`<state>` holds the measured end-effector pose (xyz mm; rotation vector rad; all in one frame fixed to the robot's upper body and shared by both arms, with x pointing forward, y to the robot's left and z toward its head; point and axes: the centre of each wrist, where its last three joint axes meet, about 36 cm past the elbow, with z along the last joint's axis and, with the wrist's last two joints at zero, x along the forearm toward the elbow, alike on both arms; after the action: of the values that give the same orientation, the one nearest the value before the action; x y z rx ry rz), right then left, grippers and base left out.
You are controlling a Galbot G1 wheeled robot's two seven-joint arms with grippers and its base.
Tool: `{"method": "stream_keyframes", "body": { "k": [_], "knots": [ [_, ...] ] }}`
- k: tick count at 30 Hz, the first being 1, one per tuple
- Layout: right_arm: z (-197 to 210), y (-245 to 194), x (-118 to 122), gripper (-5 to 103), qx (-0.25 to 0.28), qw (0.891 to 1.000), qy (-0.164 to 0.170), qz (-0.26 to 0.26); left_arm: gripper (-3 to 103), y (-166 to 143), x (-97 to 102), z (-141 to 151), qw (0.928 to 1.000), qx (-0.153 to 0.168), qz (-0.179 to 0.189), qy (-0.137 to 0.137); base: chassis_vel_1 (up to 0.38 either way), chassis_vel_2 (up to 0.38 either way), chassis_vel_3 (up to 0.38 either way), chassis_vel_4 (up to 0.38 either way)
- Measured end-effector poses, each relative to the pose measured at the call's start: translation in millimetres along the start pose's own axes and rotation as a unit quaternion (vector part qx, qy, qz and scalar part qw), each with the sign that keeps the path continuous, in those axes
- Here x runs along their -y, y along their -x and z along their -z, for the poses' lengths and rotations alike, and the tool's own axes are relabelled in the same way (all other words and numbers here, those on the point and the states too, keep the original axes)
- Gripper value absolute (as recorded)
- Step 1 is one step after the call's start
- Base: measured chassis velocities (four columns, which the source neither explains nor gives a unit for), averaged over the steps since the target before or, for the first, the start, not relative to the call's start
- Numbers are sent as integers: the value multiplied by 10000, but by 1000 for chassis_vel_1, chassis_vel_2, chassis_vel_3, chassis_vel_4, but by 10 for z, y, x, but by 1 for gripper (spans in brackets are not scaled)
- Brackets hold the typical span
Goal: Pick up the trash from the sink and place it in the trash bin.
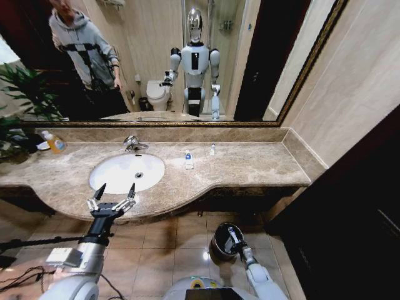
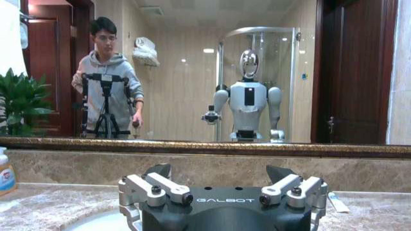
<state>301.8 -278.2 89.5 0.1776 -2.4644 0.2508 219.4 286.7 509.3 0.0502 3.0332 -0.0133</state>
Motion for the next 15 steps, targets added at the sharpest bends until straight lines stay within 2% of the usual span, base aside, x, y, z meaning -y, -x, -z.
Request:
{"method": "stream_keyframes", "body": {
  "k": [15],
  "knots": [
    [-20,110,-19,21,-37,10000,20,-15,100,0,0,0,10000,0,0,0,0,0,0,0]
  ]
}}
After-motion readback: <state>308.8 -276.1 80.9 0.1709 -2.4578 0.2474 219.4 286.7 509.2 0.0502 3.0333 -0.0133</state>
